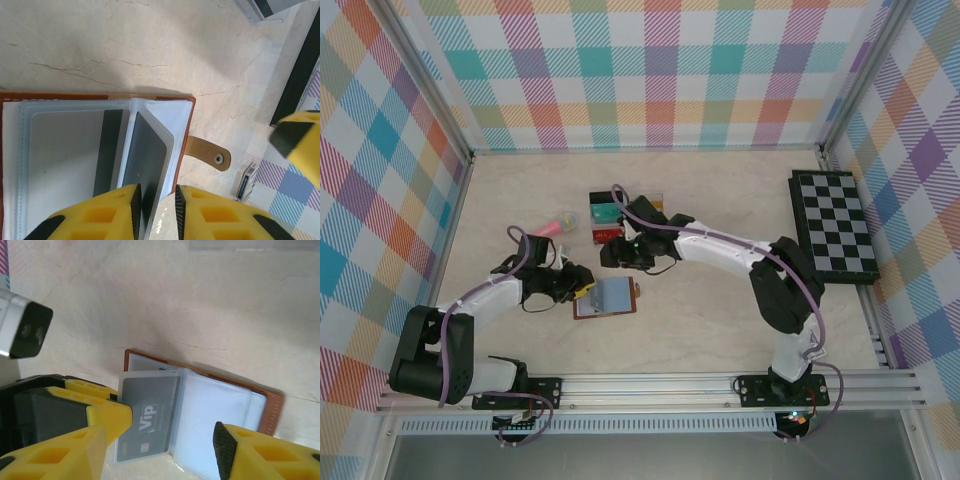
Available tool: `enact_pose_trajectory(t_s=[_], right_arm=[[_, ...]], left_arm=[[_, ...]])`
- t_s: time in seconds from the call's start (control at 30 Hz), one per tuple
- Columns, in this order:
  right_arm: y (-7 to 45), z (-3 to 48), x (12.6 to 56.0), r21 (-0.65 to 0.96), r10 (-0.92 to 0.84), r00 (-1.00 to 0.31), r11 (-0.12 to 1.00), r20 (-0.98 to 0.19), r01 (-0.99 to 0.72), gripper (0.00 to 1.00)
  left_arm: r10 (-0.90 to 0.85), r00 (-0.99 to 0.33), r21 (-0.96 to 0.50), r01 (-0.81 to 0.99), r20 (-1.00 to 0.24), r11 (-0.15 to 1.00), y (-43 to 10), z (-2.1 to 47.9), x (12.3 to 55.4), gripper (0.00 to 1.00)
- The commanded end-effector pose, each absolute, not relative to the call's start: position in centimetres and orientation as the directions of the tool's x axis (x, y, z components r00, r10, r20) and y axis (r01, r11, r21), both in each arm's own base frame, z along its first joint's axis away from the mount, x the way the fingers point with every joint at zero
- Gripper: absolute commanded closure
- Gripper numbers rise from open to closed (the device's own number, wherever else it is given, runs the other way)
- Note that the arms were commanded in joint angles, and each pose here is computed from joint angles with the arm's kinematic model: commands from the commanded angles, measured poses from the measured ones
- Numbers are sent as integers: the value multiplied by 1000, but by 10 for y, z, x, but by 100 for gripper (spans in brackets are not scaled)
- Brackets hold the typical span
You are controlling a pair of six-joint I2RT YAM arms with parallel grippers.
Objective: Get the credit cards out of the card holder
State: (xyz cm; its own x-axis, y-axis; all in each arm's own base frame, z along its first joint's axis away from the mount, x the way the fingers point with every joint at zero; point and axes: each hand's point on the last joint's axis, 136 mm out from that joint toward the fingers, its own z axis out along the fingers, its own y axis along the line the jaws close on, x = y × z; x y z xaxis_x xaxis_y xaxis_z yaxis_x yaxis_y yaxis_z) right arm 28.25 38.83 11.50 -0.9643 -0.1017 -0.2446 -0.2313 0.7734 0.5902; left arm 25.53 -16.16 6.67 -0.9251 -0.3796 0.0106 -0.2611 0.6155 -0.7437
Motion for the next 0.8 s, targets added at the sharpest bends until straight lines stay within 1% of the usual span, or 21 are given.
enact_pose_trajectory(t_s=[0.0, 0.17, 0.53, 0.77], right_arm=[[375, 123, 292, 585, -28, -957, 786, -289, -200, 39], [362, 128, 295, 572, 18, -947, 800, -322, -180, 37], [353, 126, 296, 554, 32, -945, 816, -325, -163, 36], [357, 124, 293, 560, 7, -950, 809, -311, -178, 37]], left_arm=[[-385, -923, -746, -270, 20, 609, -165, 65, 250, 74], [-390, -921, -769, -253, 5, 586, -176, 75, 252, 71], [-379, -925, -798, -213, -21, 564, -201, 88, 256, 60], [-375, -926, -779, -203, -45, 594, -198, 86, 258, 56]])
